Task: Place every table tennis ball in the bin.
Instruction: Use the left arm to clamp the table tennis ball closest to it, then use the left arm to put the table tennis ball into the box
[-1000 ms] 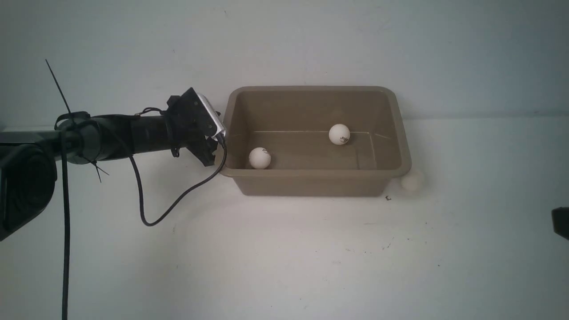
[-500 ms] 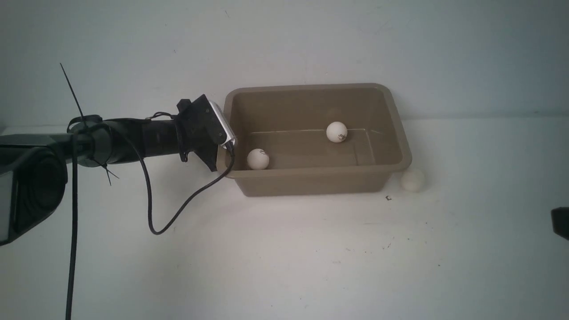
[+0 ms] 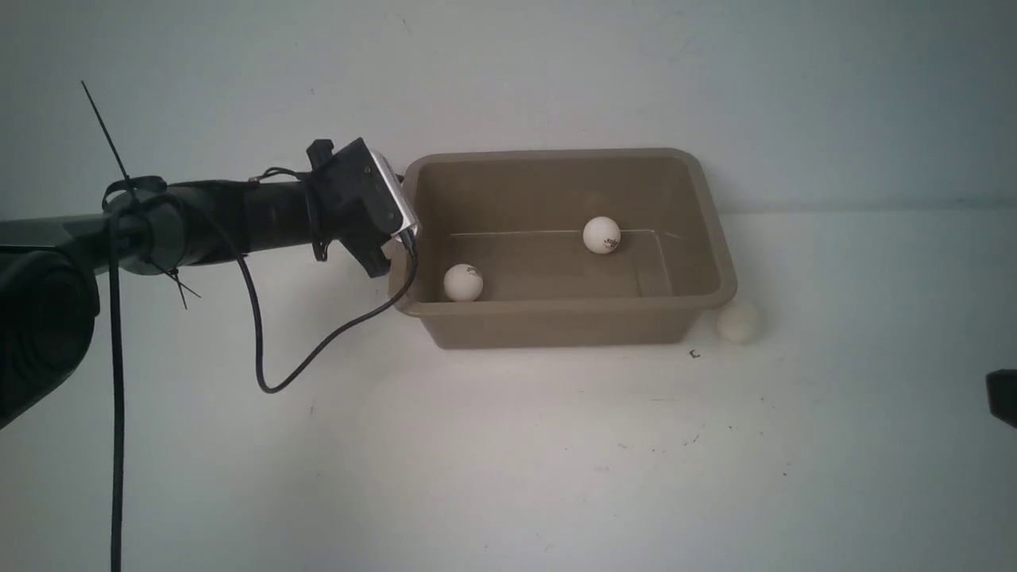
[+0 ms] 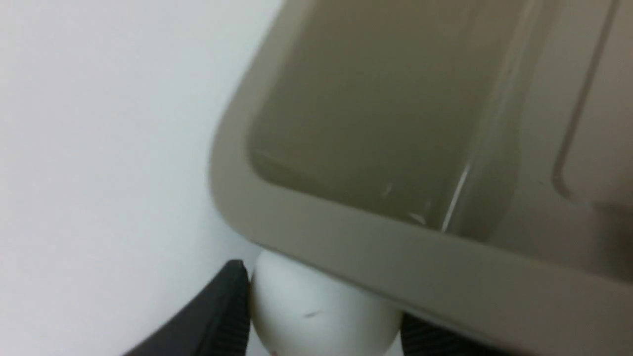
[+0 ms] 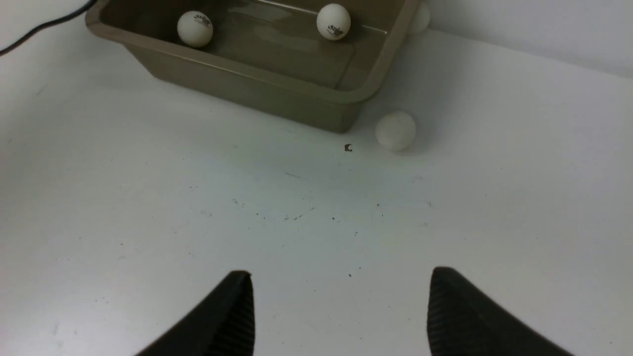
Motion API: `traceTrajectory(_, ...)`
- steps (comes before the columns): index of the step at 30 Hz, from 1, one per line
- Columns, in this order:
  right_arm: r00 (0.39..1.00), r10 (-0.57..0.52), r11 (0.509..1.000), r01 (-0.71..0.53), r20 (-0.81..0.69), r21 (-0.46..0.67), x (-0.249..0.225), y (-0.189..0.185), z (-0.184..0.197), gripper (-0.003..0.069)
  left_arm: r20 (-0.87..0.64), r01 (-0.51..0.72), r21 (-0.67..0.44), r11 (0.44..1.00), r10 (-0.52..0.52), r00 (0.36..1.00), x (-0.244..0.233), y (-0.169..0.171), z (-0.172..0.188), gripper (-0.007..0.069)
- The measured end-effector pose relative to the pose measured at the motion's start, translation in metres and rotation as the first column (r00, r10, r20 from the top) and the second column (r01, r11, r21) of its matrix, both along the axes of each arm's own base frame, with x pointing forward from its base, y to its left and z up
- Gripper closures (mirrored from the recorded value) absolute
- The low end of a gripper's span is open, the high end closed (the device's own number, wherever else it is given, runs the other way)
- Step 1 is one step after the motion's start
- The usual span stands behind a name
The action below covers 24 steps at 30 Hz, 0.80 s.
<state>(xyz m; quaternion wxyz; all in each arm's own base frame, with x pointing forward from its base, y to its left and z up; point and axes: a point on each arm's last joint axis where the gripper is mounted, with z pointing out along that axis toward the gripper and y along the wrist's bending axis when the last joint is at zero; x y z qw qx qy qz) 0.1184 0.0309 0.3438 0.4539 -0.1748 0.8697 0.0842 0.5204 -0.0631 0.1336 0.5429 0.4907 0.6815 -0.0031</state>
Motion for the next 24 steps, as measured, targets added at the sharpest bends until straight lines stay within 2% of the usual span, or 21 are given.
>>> traceTrajectory(6,1.000,-0.004,1.000,0.004,0.011,0.001,0.001,0.000,0.001,0.0230,0.015,-0.031,-0.002,1.000,0.031,0.999,0.001,0.008,0.013,0.0273)
traceTrajectory(13,1.000,-0.008,1.000,0.008,0.021,0.000,0.001,-0.001,0.002,0.0230,-0.010,-0.127,-0.016,0.992,0.127,0.992,0.004,0.034,0.013,0.0273)
traceTrajectory(18,1.000,-0.011,1.000,0.011,0.025,-0.011,0.002,-0.001,0.001,0.0230,-0.056,-0.158,-0.091,0.983,0.153,0.987,0.003,0.043,0.014,0.0273)
traceTrajectory(20,1.000,-0.013,1.000,0.013,0.029,-0.015,0.002,-0.002,0.002,0.0230,-0.070,-0.104,-0.165,0.981,0.094,0.993,0.000,0.037,0.020,0.0273)
traceTrajectory(24,0.999,-0.014,1.000,0.015,0.031,-0.019,0.002,-0.002,0.002,0.0230,-0.045,0.094,-0.321,0.942,-0.115,0.992,-0.013,0.016,0.048,0.0273)
